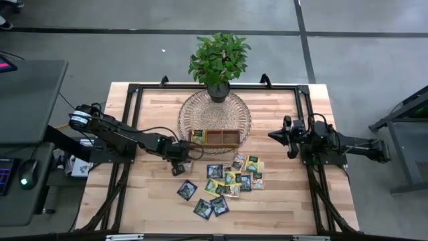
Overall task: Pick & Place Tea
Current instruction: Put the brown tea bag into the middle section of the wooden organizer
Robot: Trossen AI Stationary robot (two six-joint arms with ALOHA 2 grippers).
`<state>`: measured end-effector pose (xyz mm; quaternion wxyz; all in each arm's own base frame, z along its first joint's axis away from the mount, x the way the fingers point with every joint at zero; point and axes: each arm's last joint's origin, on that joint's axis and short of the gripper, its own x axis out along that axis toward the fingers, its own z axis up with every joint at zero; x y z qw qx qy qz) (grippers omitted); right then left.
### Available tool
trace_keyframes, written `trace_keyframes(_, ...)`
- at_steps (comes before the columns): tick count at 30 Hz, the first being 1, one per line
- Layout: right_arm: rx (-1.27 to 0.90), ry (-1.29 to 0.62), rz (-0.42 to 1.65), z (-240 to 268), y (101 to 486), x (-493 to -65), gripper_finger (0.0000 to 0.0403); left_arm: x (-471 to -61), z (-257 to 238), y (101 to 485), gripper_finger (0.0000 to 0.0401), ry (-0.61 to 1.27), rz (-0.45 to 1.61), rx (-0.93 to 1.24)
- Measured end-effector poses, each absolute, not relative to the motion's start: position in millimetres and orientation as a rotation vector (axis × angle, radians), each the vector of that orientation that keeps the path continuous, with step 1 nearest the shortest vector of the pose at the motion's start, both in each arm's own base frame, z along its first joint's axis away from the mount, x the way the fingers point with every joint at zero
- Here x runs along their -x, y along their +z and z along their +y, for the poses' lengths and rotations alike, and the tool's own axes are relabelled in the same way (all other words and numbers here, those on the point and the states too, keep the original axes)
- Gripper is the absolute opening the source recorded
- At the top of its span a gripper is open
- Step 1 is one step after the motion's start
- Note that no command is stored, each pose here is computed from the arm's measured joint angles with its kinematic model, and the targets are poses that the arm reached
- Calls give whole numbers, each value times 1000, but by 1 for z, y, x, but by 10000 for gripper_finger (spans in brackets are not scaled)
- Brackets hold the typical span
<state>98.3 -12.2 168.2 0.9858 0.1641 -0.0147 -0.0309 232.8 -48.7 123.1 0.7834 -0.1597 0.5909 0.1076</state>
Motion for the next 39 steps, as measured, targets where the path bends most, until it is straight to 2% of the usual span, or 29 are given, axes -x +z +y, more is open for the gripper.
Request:
trace_keyframes(14, -330, -62, -29, -12, 168, -98, 0, -221, -49, 142, 0, 208, 1267, 425)
trace_keyframes(26, -330, -62, -29, -12, 168, -98, 0, -209, -41, 170, 0, 307, 1124, 364)
trace_keyframes(39, -330, -62, -29, -12, 168, -98, 0, -216, -38, 211, 0, 392, 1037, 262)
